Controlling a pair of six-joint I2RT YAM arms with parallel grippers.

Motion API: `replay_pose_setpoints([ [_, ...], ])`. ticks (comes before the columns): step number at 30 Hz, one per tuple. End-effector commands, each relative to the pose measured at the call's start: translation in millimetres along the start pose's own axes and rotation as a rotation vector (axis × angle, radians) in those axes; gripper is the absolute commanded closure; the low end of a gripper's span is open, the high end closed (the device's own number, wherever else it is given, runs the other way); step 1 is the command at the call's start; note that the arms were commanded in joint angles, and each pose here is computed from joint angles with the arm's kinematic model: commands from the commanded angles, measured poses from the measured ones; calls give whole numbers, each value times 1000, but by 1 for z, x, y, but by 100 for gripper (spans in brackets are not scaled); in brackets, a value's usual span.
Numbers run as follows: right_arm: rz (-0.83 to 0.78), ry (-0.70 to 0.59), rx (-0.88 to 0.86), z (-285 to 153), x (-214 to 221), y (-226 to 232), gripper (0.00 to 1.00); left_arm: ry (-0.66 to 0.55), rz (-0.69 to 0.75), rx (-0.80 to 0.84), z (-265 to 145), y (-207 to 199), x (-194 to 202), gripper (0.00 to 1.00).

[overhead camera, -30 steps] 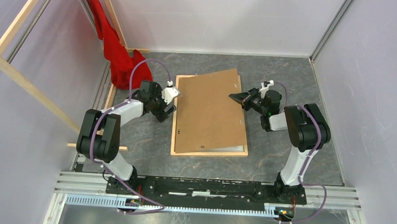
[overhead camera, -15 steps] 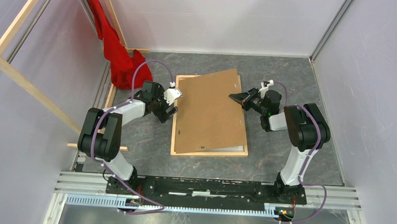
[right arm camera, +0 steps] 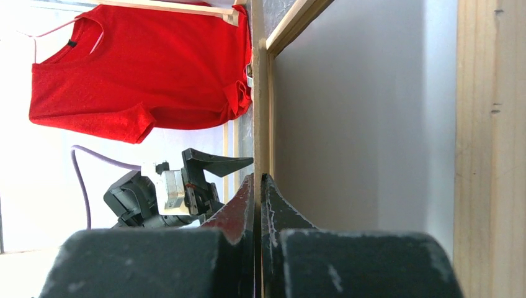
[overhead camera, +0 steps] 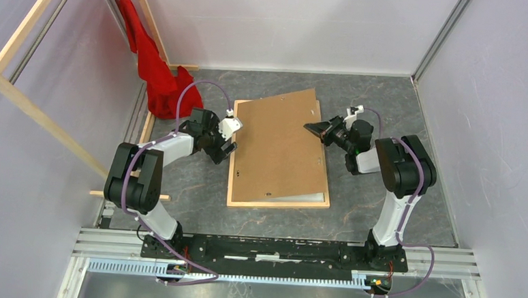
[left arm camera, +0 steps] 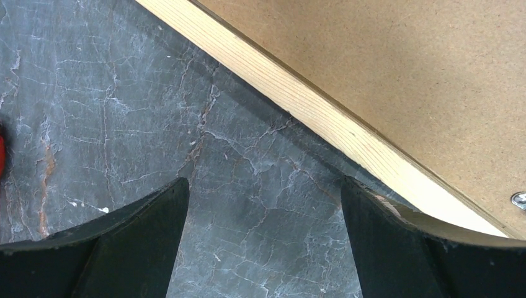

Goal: Put the photo into the frame
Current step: Turn over the photo frame item on the photo frame.

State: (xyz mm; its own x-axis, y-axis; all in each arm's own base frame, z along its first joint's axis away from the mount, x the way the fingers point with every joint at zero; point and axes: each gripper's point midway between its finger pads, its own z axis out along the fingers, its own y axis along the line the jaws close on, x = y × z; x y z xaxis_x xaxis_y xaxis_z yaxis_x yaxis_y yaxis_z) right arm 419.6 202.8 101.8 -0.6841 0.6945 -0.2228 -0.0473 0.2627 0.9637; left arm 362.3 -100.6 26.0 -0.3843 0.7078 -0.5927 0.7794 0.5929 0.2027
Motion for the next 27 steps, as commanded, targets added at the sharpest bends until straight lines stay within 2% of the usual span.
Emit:
replay_pose_setpoints([
  [1,-61,-47,-126,7,-17,35,100,-21,-9,22,4,-5,-4,3],
  [11,-98,-31,-86,8,-12,24,100,-21,-7,32,5,-7,-4,3],
  [24,-195,-9,108,15,-5,-4,100,-22,44,49,8,-15,-8,4],
  [27,-257,16,206,19,-4,-15,86,-26,55,44,8,-16,-10,4],
])
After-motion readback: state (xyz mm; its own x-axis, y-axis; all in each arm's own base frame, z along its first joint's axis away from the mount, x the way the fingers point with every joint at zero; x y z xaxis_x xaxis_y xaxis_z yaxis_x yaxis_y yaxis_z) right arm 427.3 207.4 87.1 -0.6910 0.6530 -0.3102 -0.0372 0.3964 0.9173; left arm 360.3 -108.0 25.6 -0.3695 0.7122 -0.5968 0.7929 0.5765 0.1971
